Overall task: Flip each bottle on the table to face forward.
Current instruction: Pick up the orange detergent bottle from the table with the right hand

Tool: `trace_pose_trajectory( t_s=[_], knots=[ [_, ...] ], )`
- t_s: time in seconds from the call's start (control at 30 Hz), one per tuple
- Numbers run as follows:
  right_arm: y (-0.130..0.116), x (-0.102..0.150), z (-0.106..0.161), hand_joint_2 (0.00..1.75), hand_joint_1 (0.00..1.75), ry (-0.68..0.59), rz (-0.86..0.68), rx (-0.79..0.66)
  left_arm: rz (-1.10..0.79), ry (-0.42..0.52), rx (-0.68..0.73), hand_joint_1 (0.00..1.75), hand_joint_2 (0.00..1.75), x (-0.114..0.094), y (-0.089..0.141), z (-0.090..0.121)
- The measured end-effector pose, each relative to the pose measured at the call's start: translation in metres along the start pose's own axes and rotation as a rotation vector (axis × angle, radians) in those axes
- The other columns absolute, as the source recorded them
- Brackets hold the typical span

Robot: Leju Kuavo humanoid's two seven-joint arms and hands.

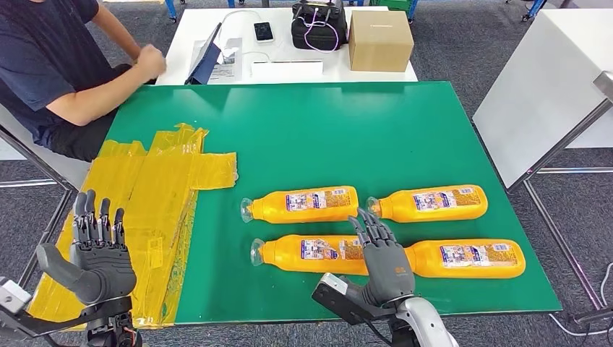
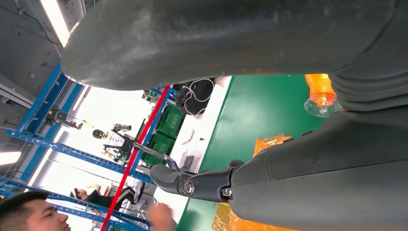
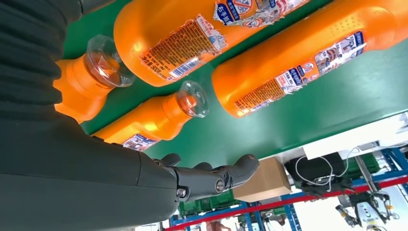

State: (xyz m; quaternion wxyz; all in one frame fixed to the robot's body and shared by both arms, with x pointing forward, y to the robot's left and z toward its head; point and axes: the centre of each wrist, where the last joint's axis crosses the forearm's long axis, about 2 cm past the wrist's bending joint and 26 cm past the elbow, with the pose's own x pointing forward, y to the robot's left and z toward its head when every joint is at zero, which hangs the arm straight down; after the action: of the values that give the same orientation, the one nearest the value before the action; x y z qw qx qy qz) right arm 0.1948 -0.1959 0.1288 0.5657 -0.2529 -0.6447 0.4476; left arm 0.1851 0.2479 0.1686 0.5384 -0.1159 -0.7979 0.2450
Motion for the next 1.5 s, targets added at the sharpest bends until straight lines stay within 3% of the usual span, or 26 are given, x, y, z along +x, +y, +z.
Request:
trace_pose_trajectory(
  t_s=[0.2, 0.57, 0.83, 1.2, 1.33, 1.5],
  knots=[
    [0.001, -0.003, -0.002, 1.75, 0.0, 0.02, 0.019, 0.022, 0.0, 0.004, -0.001, 0.0, 0.0, 0.0, 0.0, 0.0],
    [0.019, -0.024, -0.025, 1.75, 0.0, 0.091, 0.027, 0.204, -0.02, 0.038, 0.008, 0.0, 0.0, -0.007, 0.005, 0.001],
    [0.024, -0.009, -0.047, 1.75, 0.0, 0.103, 0.062, 0.303, 0.019, 0.039, -0.002, 0.0, 0.0, -0.005, -0.003, -0.009],
    [0.031, -0.012, -0.058, 1.75, 0.0, 0.086, 0.092, 0.338, 0.02, 0.048, -0.008, 0.0, 0.0, -0.009, 0.0, -0.007],
    [0.031, -0.011, -0.07, 1.75, 1.75, 0.036, 0.14, 0.448, 0.03, 0.05, -0.018, 0.0, 0.0, -0.009, -0.004, -0.011],
    [0.027, -0.021, -0.095, 1.75, 1.75, -0.046, 0.221, 0.589, 0.053, 0.05, -0.042, 0.0, 0.0, -0.012, -0.011, -0.02]
  ],
)
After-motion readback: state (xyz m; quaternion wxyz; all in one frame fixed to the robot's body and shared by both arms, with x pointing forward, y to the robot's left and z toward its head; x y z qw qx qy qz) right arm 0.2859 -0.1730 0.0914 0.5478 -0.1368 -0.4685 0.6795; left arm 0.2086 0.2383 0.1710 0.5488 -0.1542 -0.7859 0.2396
